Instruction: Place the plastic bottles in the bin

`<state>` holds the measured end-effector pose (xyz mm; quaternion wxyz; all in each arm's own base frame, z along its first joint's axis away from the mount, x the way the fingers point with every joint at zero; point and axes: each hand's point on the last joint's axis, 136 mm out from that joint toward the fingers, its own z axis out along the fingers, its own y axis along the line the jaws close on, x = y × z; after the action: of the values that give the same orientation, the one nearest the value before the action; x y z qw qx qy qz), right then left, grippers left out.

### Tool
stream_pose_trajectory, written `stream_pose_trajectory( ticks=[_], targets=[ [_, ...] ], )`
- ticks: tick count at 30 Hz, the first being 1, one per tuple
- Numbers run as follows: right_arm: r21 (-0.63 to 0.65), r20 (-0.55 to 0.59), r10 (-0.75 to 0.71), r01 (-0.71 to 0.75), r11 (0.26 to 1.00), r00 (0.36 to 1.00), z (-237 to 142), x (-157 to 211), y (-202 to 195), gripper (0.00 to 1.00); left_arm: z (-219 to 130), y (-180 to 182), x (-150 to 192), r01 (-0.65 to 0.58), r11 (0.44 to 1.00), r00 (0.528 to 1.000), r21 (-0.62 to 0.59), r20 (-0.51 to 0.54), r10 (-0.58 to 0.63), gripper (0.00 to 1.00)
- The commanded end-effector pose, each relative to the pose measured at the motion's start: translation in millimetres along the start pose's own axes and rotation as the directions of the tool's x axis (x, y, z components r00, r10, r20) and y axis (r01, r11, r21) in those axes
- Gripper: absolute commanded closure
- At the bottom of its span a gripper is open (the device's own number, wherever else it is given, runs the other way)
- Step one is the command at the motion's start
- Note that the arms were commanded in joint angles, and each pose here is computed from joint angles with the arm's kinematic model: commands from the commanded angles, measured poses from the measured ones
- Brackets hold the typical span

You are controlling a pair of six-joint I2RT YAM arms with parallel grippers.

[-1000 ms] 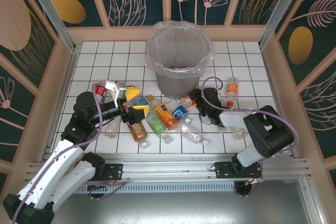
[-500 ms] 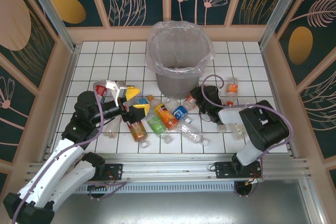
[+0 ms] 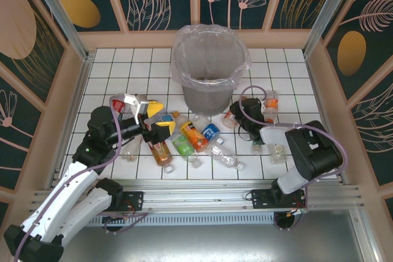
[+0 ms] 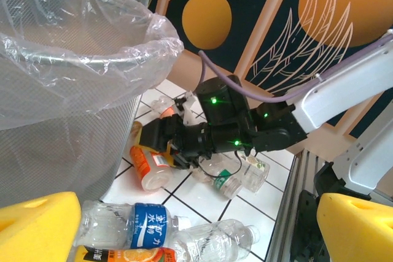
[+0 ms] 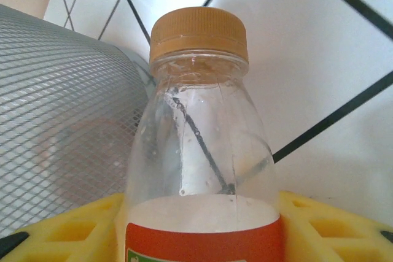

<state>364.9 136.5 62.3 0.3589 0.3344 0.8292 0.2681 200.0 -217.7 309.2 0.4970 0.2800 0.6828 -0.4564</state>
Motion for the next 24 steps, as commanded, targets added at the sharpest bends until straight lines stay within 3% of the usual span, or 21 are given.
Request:
stream_pose_trajectory(
  ticks=[1, 12, 18, 24],
  targets=[
    [-0.029, 0.087, -0.094, 0.097, 0.995, 0.992, -17.3, -28.9, 23.8, 0.44, 0.8, -1.2, -0.1, -0.013, 1.0, 1.0, 0.007, 0.002, 0.013, 0.01],
    [-0.022, 0.246, -0.23, 0.242, 0.97, 0.942, -87.8, -83.2, 43.5, 0.45, -5.7, -31.0, -6.4, -0.047, 0.986, 0.998, 0.157, 0.042, 0.04, 0.01],
    [-0.03, 0.33, -0.322, 0.35, 0.936, 0.888, -133.0, -111.2, 72.0, 0.44, -8.0, -26.7, -11.7, -0.069, 0.991, 0.995, 0.117, 0.08, 0.06, 0.01],
    [-0.134, 0.417, -0.386, 0.476, 0.869, 0.823, -178.7, -130.7, 128.2, 0.44, -8.0, -19.0, -12.0, -0.081, 0.994, 0.993, 0.07, 0.088, 0.074, 0.01]
  ],
)
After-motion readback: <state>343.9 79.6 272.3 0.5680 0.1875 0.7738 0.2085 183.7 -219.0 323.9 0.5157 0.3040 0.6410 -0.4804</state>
